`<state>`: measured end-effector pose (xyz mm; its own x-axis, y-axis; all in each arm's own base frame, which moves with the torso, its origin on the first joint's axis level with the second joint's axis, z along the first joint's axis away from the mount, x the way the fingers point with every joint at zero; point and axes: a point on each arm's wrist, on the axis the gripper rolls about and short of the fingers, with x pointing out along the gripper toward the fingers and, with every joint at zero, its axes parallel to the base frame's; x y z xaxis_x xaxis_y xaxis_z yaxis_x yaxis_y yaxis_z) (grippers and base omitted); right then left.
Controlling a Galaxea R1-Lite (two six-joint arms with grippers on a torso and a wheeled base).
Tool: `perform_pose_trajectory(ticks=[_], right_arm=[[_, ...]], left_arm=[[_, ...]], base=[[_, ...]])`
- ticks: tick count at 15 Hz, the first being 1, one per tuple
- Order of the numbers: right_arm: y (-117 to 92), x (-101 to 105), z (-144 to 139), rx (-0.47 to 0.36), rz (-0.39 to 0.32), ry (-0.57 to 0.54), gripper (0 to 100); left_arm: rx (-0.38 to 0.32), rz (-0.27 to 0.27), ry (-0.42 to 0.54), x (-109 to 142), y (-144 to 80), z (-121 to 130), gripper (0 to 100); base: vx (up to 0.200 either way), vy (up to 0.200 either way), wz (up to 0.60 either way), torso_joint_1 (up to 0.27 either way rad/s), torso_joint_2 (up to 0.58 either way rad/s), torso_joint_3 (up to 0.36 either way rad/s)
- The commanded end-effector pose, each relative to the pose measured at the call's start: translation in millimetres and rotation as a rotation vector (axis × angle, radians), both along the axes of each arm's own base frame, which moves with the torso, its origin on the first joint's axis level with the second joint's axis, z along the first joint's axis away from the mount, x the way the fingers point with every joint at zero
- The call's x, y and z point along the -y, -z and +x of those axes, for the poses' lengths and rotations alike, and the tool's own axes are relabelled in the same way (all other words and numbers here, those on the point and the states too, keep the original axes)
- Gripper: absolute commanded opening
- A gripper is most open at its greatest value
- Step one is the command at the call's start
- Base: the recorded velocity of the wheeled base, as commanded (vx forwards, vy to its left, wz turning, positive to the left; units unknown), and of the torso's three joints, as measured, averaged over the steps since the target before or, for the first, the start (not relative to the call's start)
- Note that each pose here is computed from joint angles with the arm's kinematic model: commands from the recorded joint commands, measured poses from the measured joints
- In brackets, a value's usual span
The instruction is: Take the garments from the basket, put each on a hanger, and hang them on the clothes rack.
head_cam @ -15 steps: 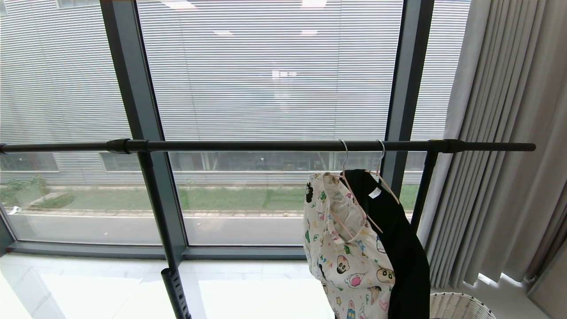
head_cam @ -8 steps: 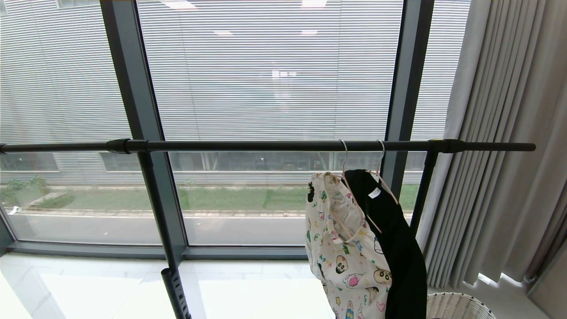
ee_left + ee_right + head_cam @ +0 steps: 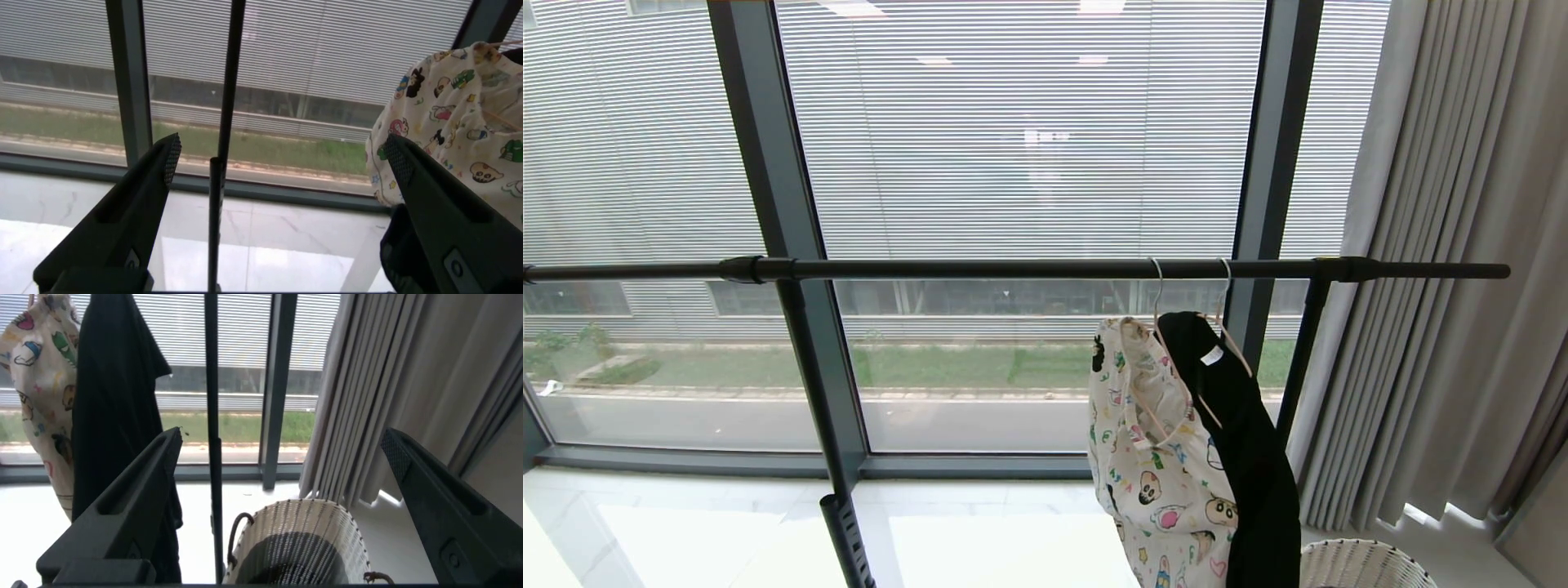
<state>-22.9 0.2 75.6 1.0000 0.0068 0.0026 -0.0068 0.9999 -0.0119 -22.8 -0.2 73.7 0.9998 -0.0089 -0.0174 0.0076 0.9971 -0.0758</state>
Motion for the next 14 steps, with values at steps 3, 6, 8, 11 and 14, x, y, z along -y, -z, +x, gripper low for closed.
perform_pose_trajectory(ticks=[3, 6, 8, 11, 14], right_arm=[[-0.1, 0.0, 0.1, -0.001, 0.0, -0.001, 100], [-0.1, 0.0, 0.1, -0.001, 0.0, -0.001, 100], [-0.1, 0.0, 0.1, -0.001, 0.0, -0.001, 100], [-0.1, 0.0, 0.1, -0.001, 0.0, -0.001, 100], [-0.1, 0.0, 0.1, -0.001, 0.0, -0.001, 100]], left_arm=[[0.001, -0.001, 0.0, 0.0, 0.0, 0.0, 100], [0.001, -0.001, -0.001, 0.0, 0.0, 0.0, 100], [0.001, -0.001, -0.003, 0.1, 0.0, 0.0, 100], [0.001, -0.006, -0.004, 0.0, 0.0, 0.0, 100], [0.002, -0.007, -0.006, 0.0, -0.2, 0.0, 100]], base=[[0.0, 0.0, 0.0, 0.0, 0.0, 0.0], [0.0, 0.0, 0.0, 0.0, 0.0, 0.0], [0.0, 0.0, 0.0, 0.0, 0.0, 0.0], [0.0, 0.0, 0.0, 0.0, 0.0, 0.0], [0.0, 0.0, 0.0, 0.0, 0.0, 0.0]])
